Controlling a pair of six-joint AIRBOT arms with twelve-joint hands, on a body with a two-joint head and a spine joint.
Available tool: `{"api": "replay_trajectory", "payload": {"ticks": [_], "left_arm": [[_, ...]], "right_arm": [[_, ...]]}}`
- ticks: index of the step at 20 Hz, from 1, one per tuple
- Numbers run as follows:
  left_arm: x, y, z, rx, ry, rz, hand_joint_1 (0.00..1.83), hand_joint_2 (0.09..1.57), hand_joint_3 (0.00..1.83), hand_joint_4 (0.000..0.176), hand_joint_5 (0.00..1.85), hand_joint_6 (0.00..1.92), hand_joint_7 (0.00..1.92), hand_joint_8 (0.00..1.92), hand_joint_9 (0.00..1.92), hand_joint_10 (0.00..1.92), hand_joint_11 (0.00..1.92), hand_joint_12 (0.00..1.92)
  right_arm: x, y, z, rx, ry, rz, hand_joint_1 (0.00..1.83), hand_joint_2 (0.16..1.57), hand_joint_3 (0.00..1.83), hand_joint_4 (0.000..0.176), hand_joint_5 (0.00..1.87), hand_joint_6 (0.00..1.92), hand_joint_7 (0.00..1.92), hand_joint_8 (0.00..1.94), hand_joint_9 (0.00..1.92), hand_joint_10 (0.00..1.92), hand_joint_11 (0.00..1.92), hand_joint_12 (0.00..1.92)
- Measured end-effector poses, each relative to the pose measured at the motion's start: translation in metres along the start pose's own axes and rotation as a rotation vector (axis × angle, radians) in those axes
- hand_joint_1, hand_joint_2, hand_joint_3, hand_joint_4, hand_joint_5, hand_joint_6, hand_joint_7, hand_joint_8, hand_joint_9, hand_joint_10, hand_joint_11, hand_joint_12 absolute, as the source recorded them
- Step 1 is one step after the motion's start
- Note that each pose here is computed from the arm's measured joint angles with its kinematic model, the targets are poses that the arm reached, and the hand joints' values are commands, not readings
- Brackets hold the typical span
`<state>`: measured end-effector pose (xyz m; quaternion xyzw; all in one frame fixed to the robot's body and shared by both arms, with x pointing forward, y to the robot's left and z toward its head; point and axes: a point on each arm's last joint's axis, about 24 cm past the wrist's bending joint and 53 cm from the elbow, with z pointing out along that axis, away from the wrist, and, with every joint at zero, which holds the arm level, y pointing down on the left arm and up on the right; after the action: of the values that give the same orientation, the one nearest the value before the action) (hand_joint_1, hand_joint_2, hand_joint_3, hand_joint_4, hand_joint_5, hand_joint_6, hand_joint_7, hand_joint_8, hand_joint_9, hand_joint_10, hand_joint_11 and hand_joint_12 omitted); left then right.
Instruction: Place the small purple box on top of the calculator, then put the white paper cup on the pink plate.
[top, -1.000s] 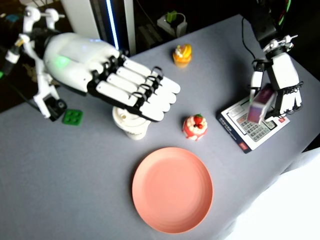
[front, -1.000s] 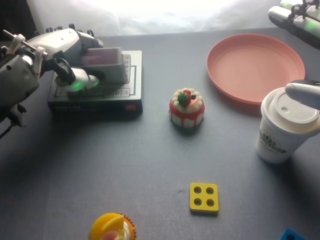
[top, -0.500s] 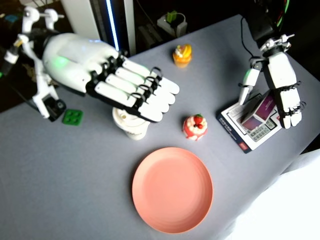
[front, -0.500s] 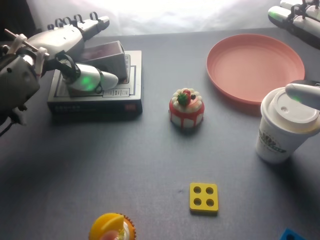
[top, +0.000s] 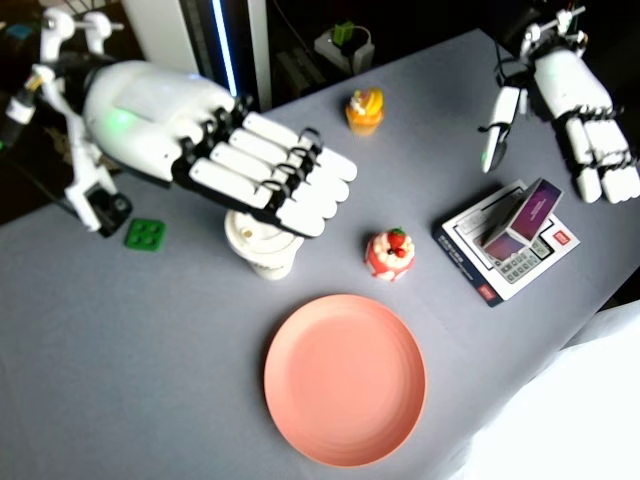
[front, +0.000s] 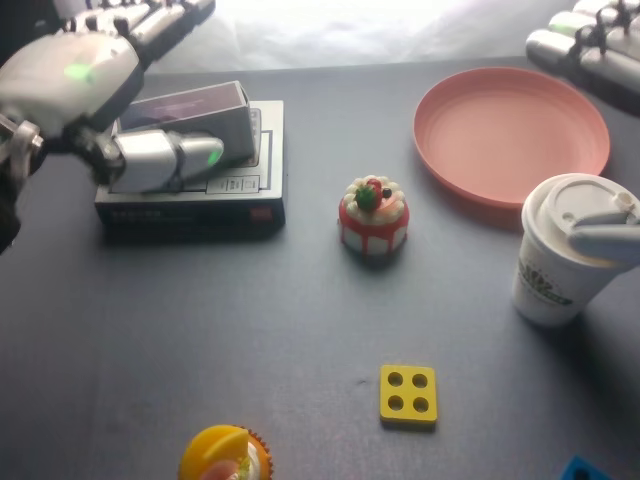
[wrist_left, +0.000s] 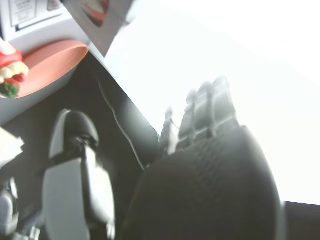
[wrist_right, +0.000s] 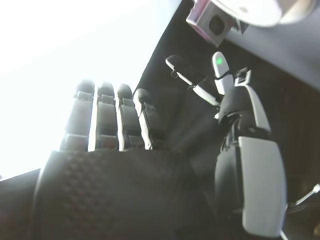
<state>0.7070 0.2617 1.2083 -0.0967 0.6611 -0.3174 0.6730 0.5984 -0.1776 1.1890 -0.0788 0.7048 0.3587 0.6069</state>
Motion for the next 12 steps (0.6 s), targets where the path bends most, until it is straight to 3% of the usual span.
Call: {"api": "replay_trajectory", "payload": {"ticks": [1,2,3,4,5,7,8,9,10,11,12], "left_arm": [[0.001,-0.007,-0.004,0.024,-0.002,0.01,0.66,1.14,0.02,0.128,0.0,0.0,0.0,0.0,0.0,0.0,0.0,0.0],[-0.001,-0.015,-0.008,0.048,-0.01,0.016,0.67,1.14,0.02,0.128,0.0,0.0,0.0,0.0,0.0,0.0,0.0,0.0],[-0.004,-0.022,-0.012,0.075,-0.021,0.029,0.67,1.15,0.02,0.114,0.0,0.0,0.0,0.0,0.0,0.0,0.0,0.0],[-0.007,-0.026,-0.014,0.092,-0.033,0.032,0.67,1.15,0.02,0.115,0.0,0.0,0.0,0.0,0.0,0.0,0.0,0.0],[-0.01,-0.029,-0.015,0.103,-0.043,0.033,0.67,1.16,0.02,0.104,0.0,0.0,0.0,0.0,0.0,0.0,0.0,0.0],[-0.01,-0.035,-0.019,0.124,-0.05,0.037,0.63,1.15,0.01,0.105,0.0,0.0,0.0,0.0,0.0,0.0,0.0,0.0],[-0.007,-0.038,-0.02,0.134,-0.043,0.043,0.63,1.15,0.01,0.092,0.01,0.0,0.0,0.0,0.0,0.0,0.0,0.0],[-0.005,-0.039,-0.021,0.135,-0.039,0.037,0.63,1.16,0.02,0.093,0.01,0.0,0.0,0.0,0.0,0.0,0.0,0.0],[-0.003,-0.041,-0.023,0.145,-0.035,0.046,0.64,1.16,0.02,0.084,0.01,0.0,0.0,0.0,0.0,0.0,0.0,0.0],[-0.002,-0.041,-0.025,0.146,-0.034,0.042,0.64,1.16,0.01,0.101,0.01,0.0,0.0,0.0,0.0,0.0,0.0,0.0],[0.0,-0.043,-0.028,0.155,-0.033,0.041,0.67,1.16,0.01,0.104,0.02,0.01,0.0,0.0,0.0,0.0,0.0,0.0]], "right_arm": [[0.002,-0.001,0.0,0.001,0.009,0.018,0.51,1.0,0.0,0.0,0.0,0.0,0.0,0.0,0.0,0.0,0.01,0.01],[0.003,0.0,-0.001,-0.006,0.012,0.023,0.55,1.0,0.0,0.02,0.0,0.0,0.0,0.0,0.0,0.0,0.0,0.0],[0.007,0.0,-0.003,-0.01,0.024,0.031,0.54,1.0,0.0,0.024,0.0,0.0,0.0,0.0,0.0,0.0,0.02,0.01],[0.011,0.0,-0.004,-0.011,0.037,0.039,0.54,0.99,0.0,0.021,0.0,0.0,0.0,0.0,0.0,0.0,0.03,0.02],[0.017,-0.002,-0.005,-0.004,0.059,0.045,0.55,1.0,0.0,0.009,0.0,0.0,0.0,0.0,0.0,0.0,0.03,0.02],[0.022,-0.005,-0.006,0.003,0.075,0.061,0.51,0.95,0.01,0.006,0.0,0.0,0.0,0.0,0.0,0.0,0.0,0.17],[0.025,-0.007,-0.006,0.008,0.083,0.066,0.49,0.95,0.01,0.01,0.0,0.0,0.0,0.0,0.0,0.0,0.0,0.38],[0.027,-0.008,-0.005,0.009,0.086,0.076,0.52,0.96,0.01,0.001,0.0,0.0,0.0,0.0,0.0,0.0,0.0,0.51],[0.031,-0.009,-0.004,0.01,0.098,0.079,0.53,0.95,0.0,0.018,0.0,0.0,0.0,0.0,0.0,0.0,0.0,0.53],[0.037,-0.009,-0.002,0.012,0.109,0.089,0.55,0.93,0.0,0.033,0.0,0.0,0.0,0.0,0.0,0.0,0.0,0.31],[0.043,-0.012,-0.001,0.018,0.129,0.088,0.54,0.93,0.0,0.044,0.0,0.0,0.0,0.0,0.0,0.0,0.0,0.26]]}}
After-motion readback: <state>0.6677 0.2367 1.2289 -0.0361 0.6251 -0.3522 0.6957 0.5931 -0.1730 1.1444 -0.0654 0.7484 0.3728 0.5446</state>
